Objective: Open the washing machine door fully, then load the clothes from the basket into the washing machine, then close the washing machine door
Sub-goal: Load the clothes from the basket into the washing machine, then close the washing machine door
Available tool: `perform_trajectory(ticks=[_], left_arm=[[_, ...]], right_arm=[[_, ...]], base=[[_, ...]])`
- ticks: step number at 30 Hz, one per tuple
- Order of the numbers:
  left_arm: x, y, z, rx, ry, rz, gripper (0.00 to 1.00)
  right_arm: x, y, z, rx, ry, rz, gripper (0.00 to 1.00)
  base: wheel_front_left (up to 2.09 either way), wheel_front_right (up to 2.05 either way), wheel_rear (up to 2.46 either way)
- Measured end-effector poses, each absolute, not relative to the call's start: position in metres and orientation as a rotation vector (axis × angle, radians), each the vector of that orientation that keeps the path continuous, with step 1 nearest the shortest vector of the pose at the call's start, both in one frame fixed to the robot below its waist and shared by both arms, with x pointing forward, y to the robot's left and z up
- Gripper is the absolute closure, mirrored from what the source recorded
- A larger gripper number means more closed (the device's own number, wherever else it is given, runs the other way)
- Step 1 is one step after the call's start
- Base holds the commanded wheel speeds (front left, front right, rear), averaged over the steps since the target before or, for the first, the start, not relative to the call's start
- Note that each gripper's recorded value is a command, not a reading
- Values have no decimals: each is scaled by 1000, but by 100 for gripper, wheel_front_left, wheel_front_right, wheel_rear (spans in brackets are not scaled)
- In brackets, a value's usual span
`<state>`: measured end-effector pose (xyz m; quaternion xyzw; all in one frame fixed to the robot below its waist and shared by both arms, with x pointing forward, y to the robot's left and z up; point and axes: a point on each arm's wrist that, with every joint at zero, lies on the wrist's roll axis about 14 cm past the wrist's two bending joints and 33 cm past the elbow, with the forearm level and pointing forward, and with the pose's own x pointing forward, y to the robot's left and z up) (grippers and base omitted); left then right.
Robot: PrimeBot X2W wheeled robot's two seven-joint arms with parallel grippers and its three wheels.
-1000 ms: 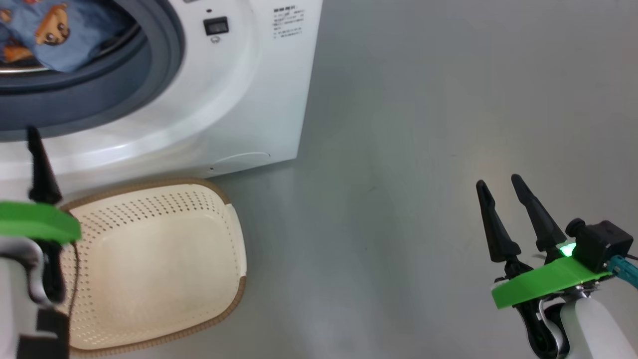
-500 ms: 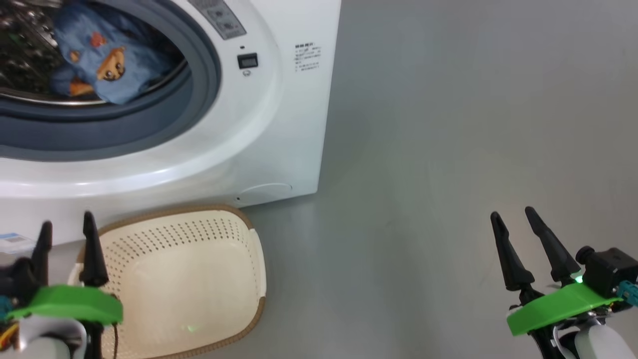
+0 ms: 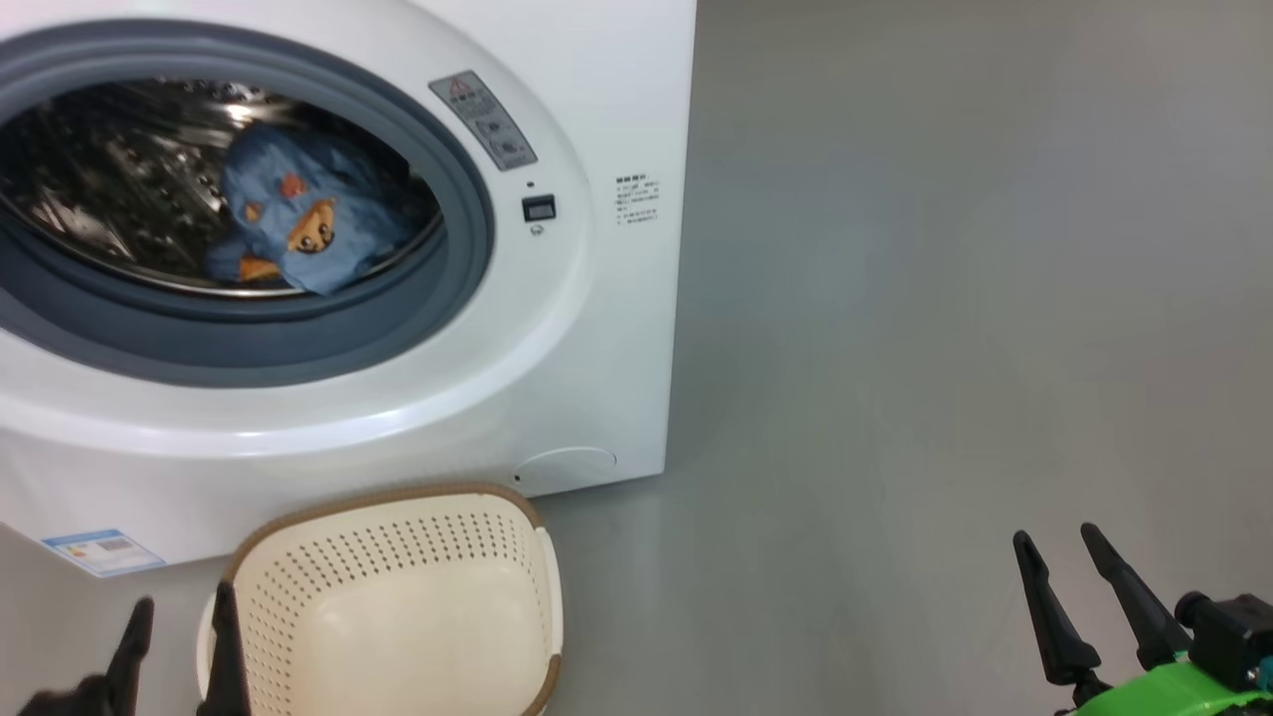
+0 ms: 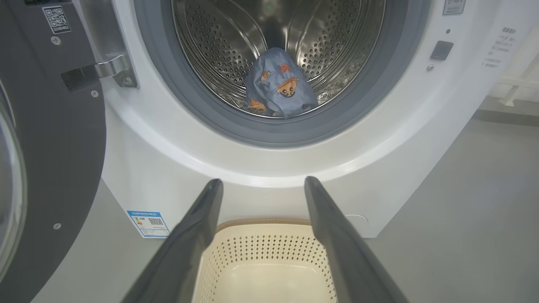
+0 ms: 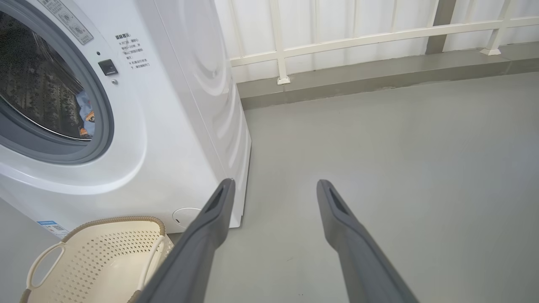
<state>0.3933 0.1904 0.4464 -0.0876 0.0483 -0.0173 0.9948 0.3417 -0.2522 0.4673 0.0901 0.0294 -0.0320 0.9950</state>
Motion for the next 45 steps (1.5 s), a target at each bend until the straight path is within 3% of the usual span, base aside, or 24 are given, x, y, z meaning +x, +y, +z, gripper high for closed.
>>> perform_trajectory(ticks=[12, 30, 45], left_arm=[[350, 203, 457, -171, 71, 3, 0], [350, 202, 464, -170, 50, -4, 0], [350, 204, 462, -163, 55, 2, 0]], right_arm=[[321, -255, 477, 178, 26, -67, 0], [317, -258, 479, 177, 18, -73, 0], [320, -256, 477, 177, 26, -69, 0]], base=[[0, 0, 0], [-4, 4, 0], [-94, 94, 0]])
